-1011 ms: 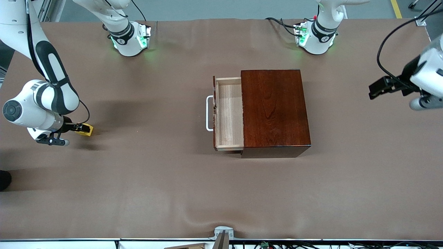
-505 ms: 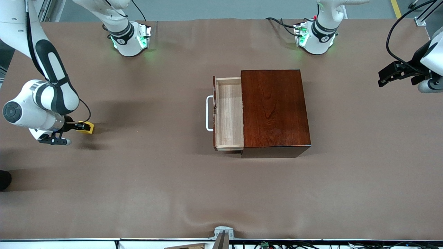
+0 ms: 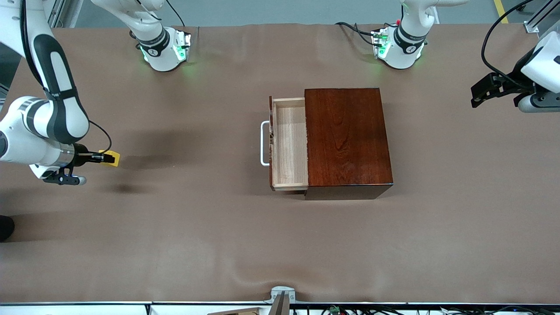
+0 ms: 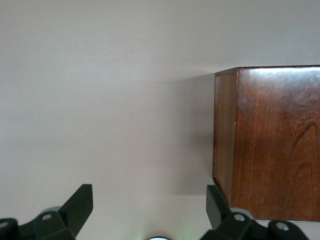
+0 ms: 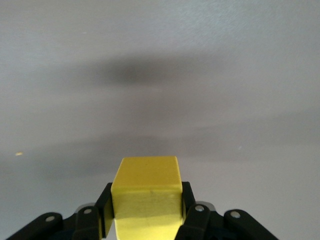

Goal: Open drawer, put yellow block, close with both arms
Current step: 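Grasp the yellow cube with the right gripper while the left gripper withdraws, then carry the yellow cube with the right gripper over the open drawer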

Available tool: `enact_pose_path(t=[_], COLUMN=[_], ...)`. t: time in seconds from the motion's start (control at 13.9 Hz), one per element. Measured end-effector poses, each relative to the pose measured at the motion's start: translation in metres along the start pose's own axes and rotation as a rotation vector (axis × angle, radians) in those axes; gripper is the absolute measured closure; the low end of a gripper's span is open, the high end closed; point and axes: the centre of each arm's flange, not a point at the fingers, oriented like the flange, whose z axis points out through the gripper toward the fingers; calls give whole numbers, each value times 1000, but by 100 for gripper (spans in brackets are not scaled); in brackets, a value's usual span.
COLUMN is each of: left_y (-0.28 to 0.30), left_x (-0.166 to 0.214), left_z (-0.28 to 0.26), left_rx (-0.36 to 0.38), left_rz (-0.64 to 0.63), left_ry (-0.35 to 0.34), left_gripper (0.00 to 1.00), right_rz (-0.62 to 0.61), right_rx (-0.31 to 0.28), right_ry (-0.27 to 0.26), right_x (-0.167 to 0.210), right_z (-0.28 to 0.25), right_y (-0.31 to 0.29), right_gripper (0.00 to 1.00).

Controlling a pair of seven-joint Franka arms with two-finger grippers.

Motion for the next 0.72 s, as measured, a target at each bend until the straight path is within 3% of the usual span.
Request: enact_pose_path(t=[0.29,0.72], left_y=[0,1], left_x=[-1,-2], left_z=[0,0], left_rx=[1,1], left_rz=[1,2], left_ry=[-6,-9], left_gripper=[0,0], right_rz=[101,287], right_rx=[-17,-55], right_ry=[-49,-67], right_x=[-7,-28], right_z=[-44,-82], right_y=[-65,-179], right_gripper=[44,44])
